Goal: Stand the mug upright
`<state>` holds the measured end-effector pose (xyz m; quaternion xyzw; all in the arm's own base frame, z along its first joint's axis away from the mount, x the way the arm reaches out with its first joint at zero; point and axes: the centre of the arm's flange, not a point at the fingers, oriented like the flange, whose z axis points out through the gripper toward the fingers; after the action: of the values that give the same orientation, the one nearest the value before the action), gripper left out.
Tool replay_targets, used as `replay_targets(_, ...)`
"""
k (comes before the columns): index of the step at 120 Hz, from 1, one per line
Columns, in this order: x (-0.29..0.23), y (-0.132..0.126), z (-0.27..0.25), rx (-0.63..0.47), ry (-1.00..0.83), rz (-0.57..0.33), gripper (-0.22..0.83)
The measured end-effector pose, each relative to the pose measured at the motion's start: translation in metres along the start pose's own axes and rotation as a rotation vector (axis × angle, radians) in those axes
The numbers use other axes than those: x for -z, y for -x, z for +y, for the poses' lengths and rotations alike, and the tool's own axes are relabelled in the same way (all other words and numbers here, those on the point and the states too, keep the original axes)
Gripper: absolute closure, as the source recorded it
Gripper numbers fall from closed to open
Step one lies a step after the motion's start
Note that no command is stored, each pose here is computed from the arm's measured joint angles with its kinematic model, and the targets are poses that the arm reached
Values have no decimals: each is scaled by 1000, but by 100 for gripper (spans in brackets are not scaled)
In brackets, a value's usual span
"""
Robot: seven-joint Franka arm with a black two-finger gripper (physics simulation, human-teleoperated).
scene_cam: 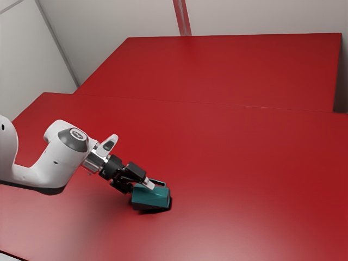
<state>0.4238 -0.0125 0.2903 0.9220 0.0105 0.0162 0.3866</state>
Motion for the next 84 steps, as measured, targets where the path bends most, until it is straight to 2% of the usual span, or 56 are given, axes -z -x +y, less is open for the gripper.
replay_targets(31, -8, 4, 0, -7, -3, -3, 39)
replay_targets(58, -10, 6, -2, -8, -16, 2, 50)
replay_targets(74, -9, 4, 3, -15, -18, 10, 62)
replay_targets(84, -9, 1, 10, -27, -14, 15, 64)
